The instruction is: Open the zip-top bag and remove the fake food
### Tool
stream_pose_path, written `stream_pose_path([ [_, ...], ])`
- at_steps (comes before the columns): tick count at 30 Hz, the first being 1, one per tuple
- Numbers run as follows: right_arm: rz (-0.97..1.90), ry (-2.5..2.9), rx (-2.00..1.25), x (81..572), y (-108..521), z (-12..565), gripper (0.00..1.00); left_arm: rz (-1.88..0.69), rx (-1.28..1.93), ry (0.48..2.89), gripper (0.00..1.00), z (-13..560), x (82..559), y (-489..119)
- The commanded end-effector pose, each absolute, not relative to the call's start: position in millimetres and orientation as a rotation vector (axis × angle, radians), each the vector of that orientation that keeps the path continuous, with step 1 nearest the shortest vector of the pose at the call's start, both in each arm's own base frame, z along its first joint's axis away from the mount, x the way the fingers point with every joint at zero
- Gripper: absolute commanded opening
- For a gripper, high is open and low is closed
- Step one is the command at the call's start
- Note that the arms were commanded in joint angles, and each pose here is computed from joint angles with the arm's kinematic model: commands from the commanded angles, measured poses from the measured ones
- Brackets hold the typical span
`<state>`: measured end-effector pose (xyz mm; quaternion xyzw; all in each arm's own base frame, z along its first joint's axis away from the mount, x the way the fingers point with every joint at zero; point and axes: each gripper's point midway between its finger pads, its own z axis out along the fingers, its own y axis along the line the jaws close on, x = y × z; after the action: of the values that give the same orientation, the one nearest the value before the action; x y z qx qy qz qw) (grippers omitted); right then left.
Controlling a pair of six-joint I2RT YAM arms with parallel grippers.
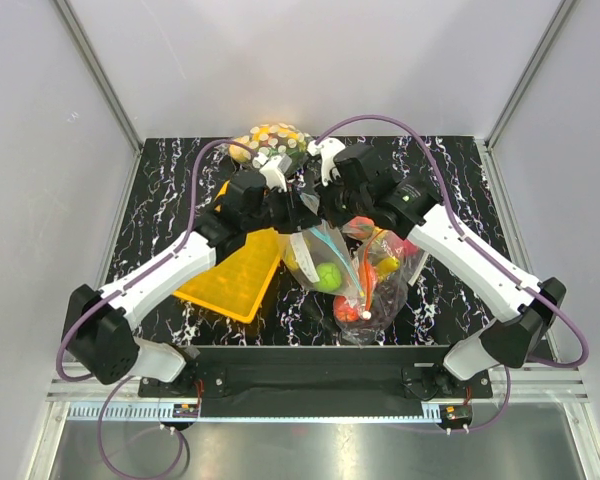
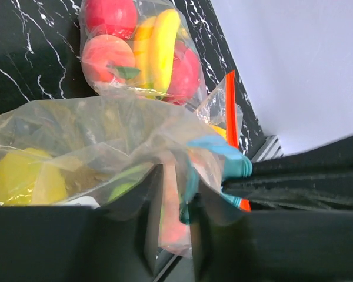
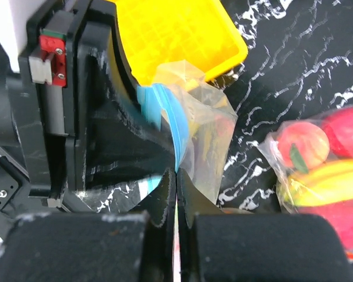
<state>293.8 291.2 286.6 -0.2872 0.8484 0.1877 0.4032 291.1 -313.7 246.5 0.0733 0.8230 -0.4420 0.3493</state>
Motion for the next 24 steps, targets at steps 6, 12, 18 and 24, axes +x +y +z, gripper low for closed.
stream_pose_path([
  [6, 0.326, 2.113, -0.601, 309.2, 256.0, 310.8, 0.0, -1.232, 0.288, 1.958, 0.0, 303.5, 312.1, -340.6],
  [12, 0.225, 2.134, -0.518, 328.9, 211.4, 309.7, 0.0, -1.262, 0.436, 1.979, 0.0, 316.7, 319.4, -360.6],
  [18, 0.154, 2.151, -0.46, 336.1, 184.7, 309.2, 0.0, -1.121, 0.499, 2.046, 0.0, 309.5, 331.0, -332.5],
  [24, 0.122, 2.161, -0.436, 342.1, 177.8, 307.8, 0.0, -1.025, 0.546, 2.13, 0.0, 299.8, 339.4, -302.8],
])
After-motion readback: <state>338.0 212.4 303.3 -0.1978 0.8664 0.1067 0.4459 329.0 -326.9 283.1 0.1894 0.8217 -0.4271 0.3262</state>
